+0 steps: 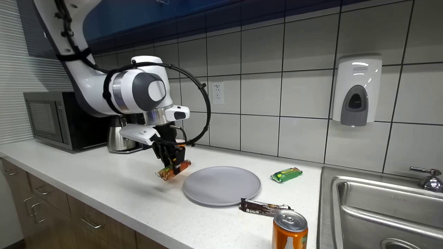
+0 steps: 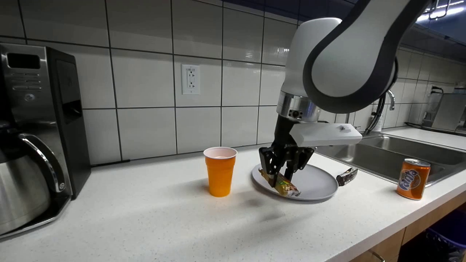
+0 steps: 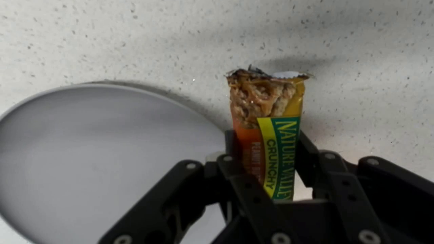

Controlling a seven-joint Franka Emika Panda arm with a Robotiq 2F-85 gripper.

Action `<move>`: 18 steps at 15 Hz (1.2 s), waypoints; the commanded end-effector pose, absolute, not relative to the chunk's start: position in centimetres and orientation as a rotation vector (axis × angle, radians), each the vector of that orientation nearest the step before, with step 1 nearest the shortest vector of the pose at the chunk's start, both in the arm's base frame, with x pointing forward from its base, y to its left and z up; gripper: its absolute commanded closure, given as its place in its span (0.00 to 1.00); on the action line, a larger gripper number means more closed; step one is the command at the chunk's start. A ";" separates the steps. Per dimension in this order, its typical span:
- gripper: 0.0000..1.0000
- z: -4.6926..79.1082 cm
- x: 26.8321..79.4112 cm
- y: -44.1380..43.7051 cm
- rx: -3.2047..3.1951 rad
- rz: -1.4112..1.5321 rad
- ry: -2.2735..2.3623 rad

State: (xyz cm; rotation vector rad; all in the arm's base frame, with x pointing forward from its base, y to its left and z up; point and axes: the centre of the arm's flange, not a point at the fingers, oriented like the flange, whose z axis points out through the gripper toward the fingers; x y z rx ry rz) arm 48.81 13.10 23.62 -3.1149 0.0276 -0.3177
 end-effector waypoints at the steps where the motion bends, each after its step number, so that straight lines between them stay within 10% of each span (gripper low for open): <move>1: 0.83 25.2 50.8 12.3 -3.127 -0.348 0.037; 18: 0.83 21.8 58.3 7.6 -3.150 -0.336 0.160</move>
